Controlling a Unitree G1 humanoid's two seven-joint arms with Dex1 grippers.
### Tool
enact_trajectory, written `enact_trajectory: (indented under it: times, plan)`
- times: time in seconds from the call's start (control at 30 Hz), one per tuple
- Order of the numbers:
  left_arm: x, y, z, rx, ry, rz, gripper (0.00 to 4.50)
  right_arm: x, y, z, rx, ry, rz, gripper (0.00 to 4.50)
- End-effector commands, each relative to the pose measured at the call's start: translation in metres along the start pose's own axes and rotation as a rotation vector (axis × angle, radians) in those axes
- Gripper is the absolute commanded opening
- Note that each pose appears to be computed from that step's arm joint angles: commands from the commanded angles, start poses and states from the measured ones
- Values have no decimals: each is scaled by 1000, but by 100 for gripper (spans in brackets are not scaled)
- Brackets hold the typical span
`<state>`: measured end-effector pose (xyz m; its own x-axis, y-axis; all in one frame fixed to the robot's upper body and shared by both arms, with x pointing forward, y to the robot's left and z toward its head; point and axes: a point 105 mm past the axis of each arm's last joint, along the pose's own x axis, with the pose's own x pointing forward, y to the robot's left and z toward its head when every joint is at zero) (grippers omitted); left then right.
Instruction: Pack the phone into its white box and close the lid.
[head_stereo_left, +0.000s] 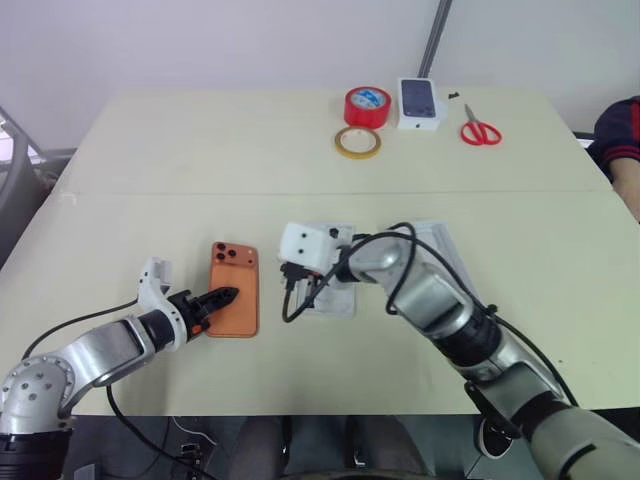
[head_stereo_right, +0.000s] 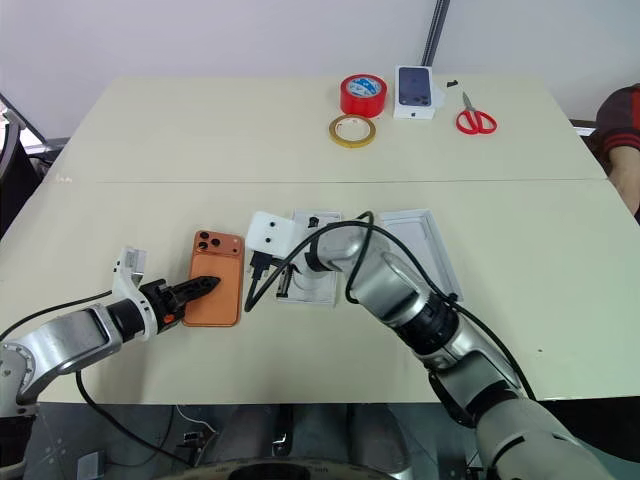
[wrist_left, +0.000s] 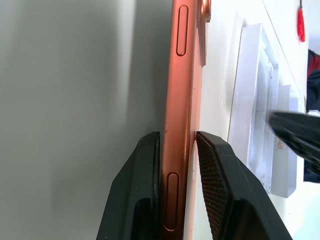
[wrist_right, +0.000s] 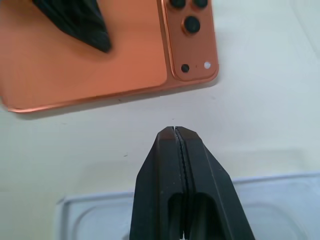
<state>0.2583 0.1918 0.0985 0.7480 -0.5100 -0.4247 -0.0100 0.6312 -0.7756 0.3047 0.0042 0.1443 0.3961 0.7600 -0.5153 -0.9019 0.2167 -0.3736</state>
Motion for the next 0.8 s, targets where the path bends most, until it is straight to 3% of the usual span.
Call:
enact_trajectory:
  times: [0.03,0.07,0.17,0.4,0.57,0.8]
  plan:
    - [-4,-6,8,-22,-36,-27,119,-22,-5,8,1,-53,-28,0]
    - [-4,-5,8,-25,-35,-24,119,-26,-5,6,2,-50,-32,0]
    - [-1,-13,9,-29,-39,-57,1,-43,-8,-5,3,-31,-58,0]
    - [14,-64,21,-43,-114,-258,1,-96,-3,-6,9,-130,-47,0]
    - [41,-101,6,-27,-18,-352,1,-130,-29,-43,157,-63,-214,0]
    - [80,-114,-17,0,73,-346,1,-151,-34,-72,216,11,-309,0]
